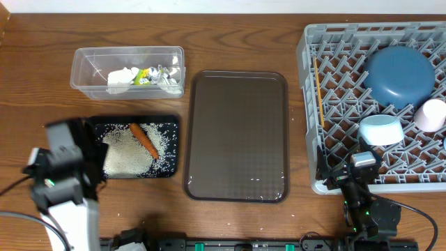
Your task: Sort waste into correct bins and load items into the dishwasher rack
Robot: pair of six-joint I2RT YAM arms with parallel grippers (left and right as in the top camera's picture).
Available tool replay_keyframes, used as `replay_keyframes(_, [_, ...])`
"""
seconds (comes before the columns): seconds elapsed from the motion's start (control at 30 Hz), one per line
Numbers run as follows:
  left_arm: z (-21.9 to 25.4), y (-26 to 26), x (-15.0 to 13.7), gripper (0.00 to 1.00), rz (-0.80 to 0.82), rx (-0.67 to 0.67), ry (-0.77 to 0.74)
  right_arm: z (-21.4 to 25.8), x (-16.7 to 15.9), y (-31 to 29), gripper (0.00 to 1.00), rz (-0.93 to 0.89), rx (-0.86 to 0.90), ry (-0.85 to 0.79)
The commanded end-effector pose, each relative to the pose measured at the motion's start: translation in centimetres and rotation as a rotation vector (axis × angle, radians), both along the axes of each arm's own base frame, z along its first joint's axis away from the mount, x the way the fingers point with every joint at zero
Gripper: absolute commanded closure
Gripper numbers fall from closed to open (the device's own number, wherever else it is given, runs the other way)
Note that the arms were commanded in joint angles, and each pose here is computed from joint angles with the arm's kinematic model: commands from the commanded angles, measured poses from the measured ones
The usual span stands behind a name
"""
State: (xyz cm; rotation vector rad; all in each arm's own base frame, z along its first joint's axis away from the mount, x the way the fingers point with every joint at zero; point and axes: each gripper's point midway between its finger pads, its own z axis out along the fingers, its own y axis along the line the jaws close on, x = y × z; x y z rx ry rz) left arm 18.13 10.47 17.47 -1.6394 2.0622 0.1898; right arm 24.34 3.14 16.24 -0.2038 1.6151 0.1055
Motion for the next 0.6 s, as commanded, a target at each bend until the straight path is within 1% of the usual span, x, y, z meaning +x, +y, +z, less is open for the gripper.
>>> replay_keyframes(0.0, [-1.6, -1.5, 0.2, 0.01, -0.085, 0.019, -0.070, -0.1, 0.0, -0.2, 0.01, -0.006, 0.013, 0.000])
replay_keyframes(0.1, [-2.4, -2.8, 1.9, 0.01, -0.229, 0.078, -0.201, -0.1, 0.0, -0.2, 0.01, -0.006, 0.013, 0.000])
replay_keyframes(0.17, [-2.8, -3.6, 2.6, 0.01, -0.271, 0.101, -0.295, -0.1, 0.0, -0.2, 0.01, -0.006, 0.012, 0.000])
replay_keyframes(0.3, [-3.9, -4.7, 3.4, 0.01, -0.373, 0.161, -0.418, -0.1, 0.0, -0.2, 0.01, -0.006, 0.013, 0.000])
replay_keyframes(0.4, [-4.4, -5.6, 4.3, 0.01, -0.466, 0.215, -0.488, -0.1, 0.0, -0.2, 0.01, -0.006, 0.012, 0.000])
replay_keyframes(0.57, [-5.3, -6.4, 5.0, 0.01, -0.528, 0.265, -0.585, -0.1, 0.0, -0.2, 0.01, -0.006, 0.012, 0.000])
